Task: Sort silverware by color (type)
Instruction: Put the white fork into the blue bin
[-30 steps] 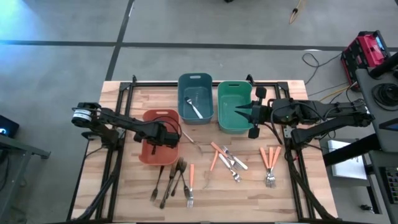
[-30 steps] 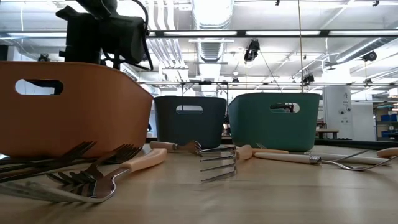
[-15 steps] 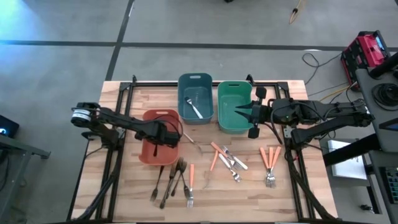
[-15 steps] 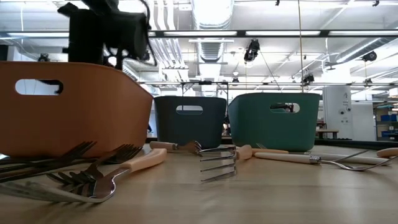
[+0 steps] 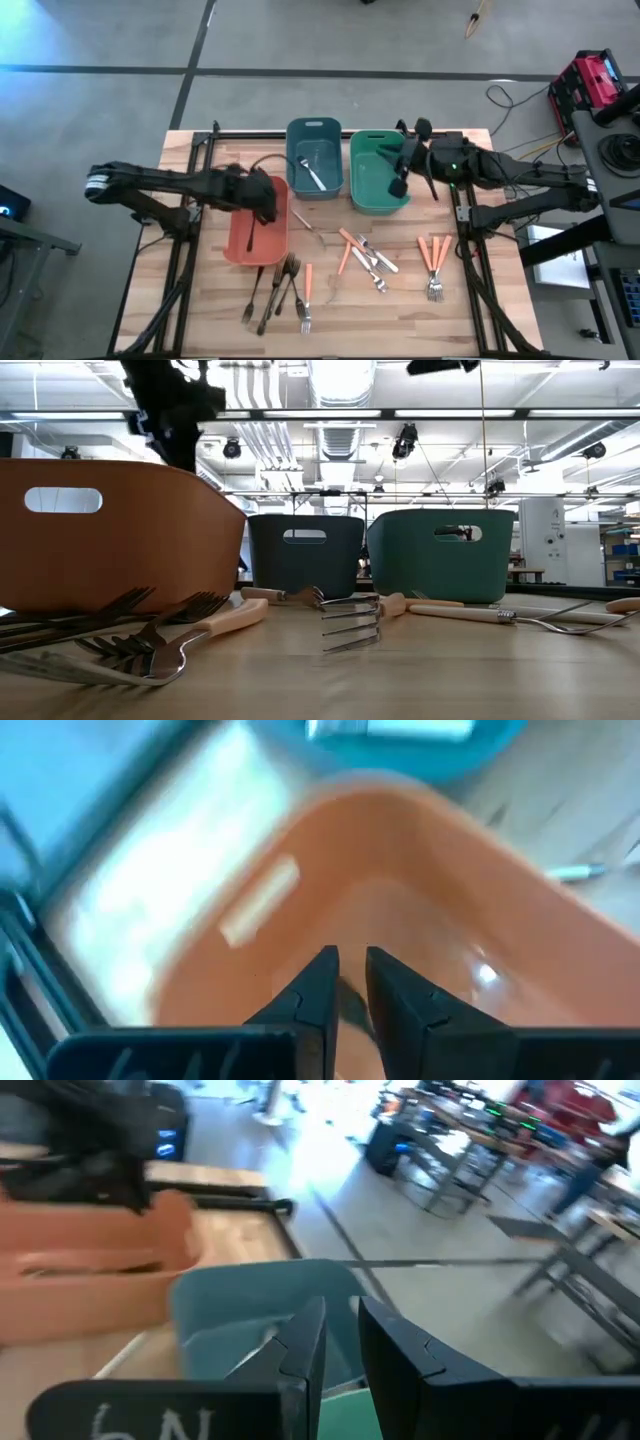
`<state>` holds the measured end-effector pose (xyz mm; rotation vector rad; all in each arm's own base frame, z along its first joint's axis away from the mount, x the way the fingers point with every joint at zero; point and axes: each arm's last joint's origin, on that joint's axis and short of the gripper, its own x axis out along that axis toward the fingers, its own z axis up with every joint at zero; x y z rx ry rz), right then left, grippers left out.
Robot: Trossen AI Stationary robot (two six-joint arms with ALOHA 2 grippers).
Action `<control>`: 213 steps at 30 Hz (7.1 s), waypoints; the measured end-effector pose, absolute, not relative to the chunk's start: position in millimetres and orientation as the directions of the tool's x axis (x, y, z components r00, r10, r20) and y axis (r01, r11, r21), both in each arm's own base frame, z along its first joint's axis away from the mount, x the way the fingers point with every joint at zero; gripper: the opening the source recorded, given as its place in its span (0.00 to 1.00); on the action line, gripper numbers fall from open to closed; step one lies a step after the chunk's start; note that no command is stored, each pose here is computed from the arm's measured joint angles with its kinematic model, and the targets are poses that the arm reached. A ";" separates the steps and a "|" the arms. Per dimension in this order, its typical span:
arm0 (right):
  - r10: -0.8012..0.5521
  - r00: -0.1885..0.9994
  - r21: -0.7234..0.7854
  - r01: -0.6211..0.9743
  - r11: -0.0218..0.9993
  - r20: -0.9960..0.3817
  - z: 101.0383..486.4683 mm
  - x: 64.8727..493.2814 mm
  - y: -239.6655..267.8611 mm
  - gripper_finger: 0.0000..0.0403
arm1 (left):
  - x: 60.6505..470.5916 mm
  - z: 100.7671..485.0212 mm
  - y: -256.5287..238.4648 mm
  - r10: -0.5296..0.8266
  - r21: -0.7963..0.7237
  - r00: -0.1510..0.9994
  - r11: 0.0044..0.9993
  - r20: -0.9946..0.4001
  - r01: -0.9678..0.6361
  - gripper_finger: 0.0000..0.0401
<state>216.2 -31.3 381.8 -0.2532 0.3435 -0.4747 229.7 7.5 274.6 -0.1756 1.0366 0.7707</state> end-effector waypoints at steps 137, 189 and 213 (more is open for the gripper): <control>-0.028 0.031 -0.008 0.522 0.853 -0.999 177.6 278.3 71.5 0.14 | 160.7 332.7 -55.9 0.319 0.116 0.913 0.947 -0.256 -0.299 0.09; -0.107 0.210 0.023 0.538 0.843 -0.972 146.4 274.8 66.9 0.42 | 164.7 334.8 -57.3 0.337 0.113 0.914 0.941 -0.227 -0.319 0.09; -0.122 0.157 -0.028 0.500 0.866 -0.980 129.6 277.3 67.7 0.06 | 164.6 334.2 -57.2 0.338 0.120 0.912 0.940 -0.232 -0.318 0.09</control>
